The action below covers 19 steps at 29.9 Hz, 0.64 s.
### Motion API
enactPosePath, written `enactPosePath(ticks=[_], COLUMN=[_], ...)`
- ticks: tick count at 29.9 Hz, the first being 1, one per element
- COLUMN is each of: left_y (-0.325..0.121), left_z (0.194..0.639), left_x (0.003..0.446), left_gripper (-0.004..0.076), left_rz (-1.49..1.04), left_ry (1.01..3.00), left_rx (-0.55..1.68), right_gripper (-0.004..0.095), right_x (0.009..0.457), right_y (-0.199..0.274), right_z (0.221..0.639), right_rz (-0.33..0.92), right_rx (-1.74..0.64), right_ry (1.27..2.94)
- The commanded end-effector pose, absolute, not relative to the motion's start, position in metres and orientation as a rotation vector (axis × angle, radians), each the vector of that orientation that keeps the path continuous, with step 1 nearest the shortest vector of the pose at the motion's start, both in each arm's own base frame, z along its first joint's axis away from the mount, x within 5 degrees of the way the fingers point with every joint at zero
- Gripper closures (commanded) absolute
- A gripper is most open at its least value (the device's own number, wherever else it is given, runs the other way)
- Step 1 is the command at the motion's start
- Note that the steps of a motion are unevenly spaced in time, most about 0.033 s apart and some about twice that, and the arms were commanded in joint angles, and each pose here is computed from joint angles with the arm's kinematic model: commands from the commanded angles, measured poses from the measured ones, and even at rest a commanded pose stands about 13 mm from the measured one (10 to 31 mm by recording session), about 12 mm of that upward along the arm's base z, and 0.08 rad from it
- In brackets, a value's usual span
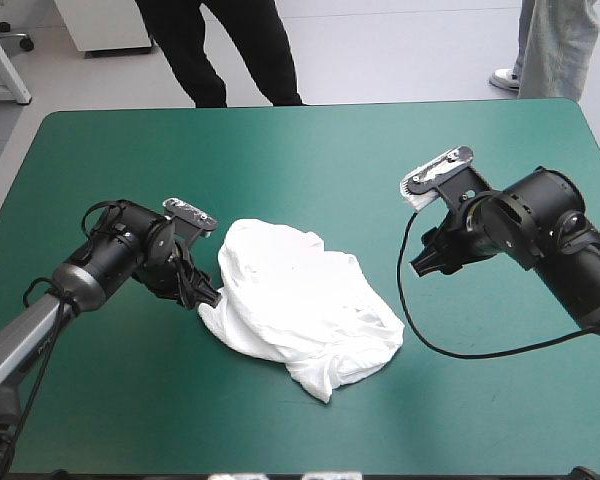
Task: Fold the cloth
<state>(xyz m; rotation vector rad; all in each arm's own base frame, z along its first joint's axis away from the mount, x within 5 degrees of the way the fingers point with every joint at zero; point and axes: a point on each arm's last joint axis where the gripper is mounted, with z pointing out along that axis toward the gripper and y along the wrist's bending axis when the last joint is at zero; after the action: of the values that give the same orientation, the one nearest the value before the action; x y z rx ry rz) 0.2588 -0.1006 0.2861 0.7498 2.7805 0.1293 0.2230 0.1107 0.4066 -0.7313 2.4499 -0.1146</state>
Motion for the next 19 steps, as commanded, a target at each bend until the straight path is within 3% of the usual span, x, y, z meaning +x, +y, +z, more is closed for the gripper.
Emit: enactPosePath(ticks=[1, 9, 15, 19], left_y=[-0.105, -0.122, -0.127, -0.13], left_z=[0.289, 0.247, 0.227, 0.221], left_x=[0.269, 0.285, 0.291, 0.292], left_gripper=[0.0265, 0.0265, 0.0273, 0.0395], left_rz=[0.082, -0.033, -0.056, -0.087], left_ry=[2.708, 2.835, 2.901, 2.926], left_rx=[0.739, 0.777, 0.781, 0.768], right_gripper=[0.0327, 0.0327, 0.0327, 0.0327], right_x=[0.216, 0.216, 0.218, 0.221], right_y=[0.102, 0.102, 0.105, 0.114], right_z=[0.421, 0.419, 0.389, 0.363], right_rz=[-0.133, -0.134, -0.157, -0.077], right_rx=[-0.69, -0.687, -0.771, -0.83], right_ry=[2.397, 2.405, 2.455, 2.433])
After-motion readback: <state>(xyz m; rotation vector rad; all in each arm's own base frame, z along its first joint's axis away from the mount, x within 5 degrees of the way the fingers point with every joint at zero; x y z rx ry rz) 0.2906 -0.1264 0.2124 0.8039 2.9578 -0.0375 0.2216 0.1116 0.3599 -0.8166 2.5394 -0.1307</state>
